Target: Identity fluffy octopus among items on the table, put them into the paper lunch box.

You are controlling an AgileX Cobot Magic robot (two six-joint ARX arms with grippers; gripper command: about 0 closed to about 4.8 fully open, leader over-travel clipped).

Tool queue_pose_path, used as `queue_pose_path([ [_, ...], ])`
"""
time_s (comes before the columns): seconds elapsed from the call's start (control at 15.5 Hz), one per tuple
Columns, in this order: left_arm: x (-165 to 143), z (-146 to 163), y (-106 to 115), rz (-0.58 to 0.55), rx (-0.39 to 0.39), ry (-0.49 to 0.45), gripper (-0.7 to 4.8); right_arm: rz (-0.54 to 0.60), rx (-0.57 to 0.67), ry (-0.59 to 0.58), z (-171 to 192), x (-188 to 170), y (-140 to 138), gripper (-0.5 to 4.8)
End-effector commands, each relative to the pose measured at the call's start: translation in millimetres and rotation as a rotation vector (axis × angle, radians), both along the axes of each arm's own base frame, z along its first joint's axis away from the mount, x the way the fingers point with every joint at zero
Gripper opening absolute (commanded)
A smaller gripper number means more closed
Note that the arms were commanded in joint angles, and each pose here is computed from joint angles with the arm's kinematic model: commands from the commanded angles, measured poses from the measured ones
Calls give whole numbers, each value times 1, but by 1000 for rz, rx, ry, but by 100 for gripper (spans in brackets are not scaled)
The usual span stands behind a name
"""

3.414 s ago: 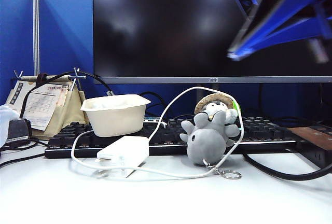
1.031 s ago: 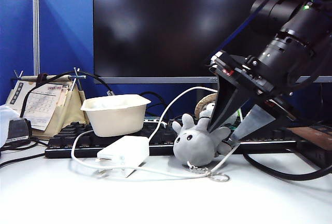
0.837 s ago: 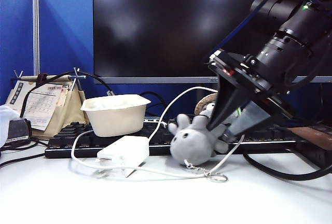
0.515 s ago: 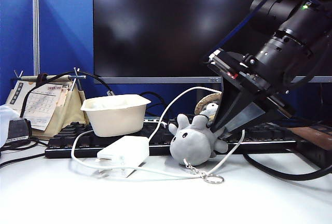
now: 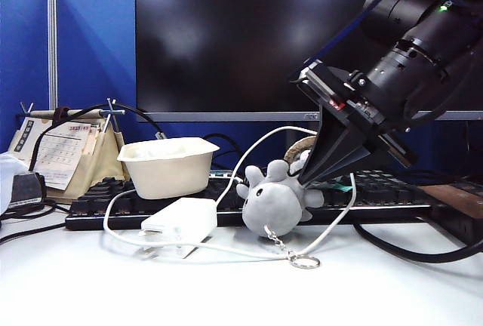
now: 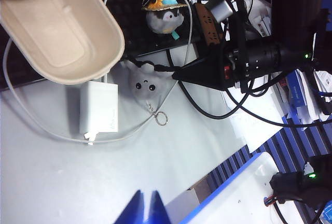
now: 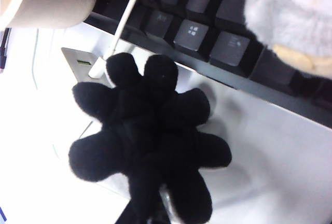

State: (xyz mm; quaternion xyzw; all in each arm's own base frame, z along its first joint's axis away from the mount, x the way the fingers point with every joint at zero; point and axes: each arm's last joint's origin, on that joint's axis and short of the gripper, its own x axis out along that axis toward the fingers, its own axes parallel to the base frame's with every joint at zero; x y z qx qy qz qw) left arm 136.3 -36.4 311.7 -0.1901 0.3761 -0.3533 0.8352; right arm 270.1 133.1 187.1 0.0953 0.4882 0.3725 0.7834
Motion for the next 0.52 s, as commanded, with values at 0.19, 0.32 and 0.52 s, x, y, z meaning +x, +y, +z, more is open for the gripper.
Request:
queue_pose_path([
  [0.19, 0, 2, 0, -9, -5, -13, 30, -10, -2, -38, 11, 5, 2, -6],
  [0.32, 0, 2, 0, -9, -5, -13, 30, -39, -56, -18, 13, 4, 0, -6],
  [0.52, 0, 2, 0, -9, -5, -13, 30, -22, -98, -6, 24, -8, -6, -6],
])
